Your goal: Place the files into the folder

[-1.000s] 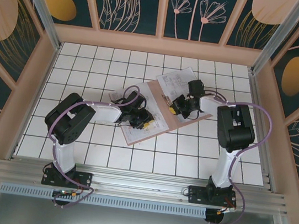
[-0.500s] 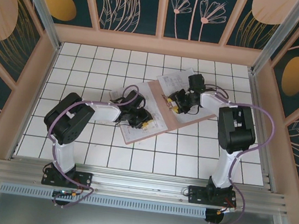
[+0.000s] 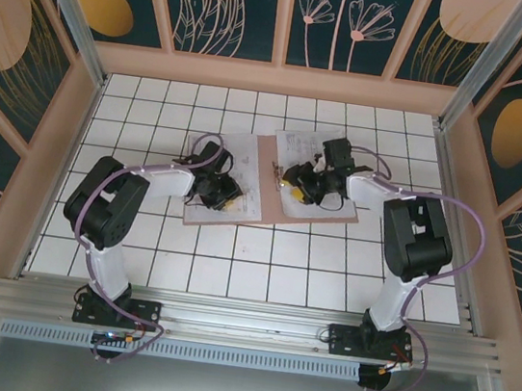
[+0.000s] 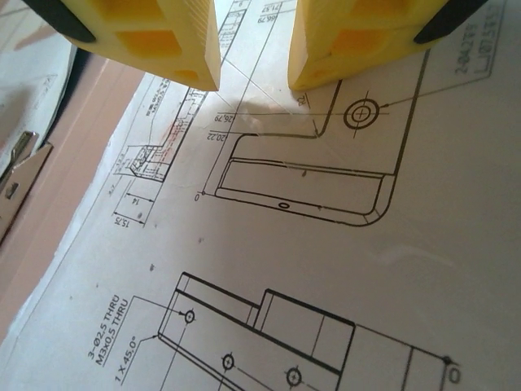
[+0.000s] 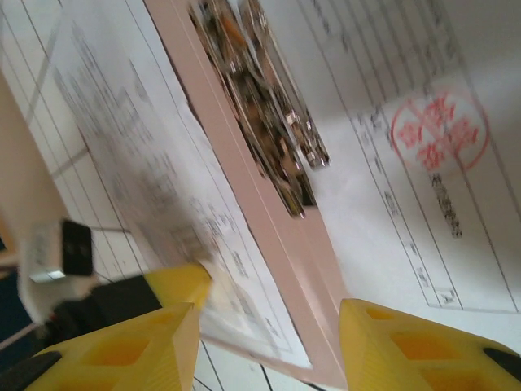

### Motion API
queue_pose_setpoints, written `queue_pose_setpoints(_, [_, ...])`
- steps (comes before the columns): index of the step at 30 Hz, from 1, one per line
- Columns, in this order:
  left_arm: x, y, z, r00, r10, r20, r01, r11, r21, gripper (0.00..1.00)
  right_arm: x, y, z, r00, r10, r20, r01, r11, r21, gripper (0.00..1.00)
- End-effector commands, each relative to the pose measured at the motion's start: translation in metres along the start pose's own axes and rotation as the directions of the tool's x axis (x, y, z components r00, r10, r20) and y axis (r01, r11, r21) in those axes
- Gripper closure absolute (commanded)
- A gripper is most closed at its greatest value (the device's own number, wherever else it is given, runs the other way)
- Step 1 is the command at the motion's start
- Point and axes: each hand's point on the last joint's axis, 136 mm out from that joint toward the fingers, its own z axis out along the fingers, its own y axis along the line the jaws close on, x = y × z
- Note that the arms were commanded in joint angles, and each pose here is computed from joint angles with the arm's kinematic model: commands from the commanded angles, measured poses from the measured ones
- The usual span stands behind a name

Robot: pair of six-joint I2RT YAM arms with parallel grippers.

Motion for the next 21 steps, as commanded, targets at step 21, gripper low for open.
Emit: queue_pose_setpoints(21, [-0.019, 0.01, -0.029, 0.997, 0.053, 0.059, -0.047, 0.993, -0.105, 0.46, 0.047, 0.021, 0.052, 0.976, -0.141, -0.163, 0.138, 0.99, -0.034, 0.51])
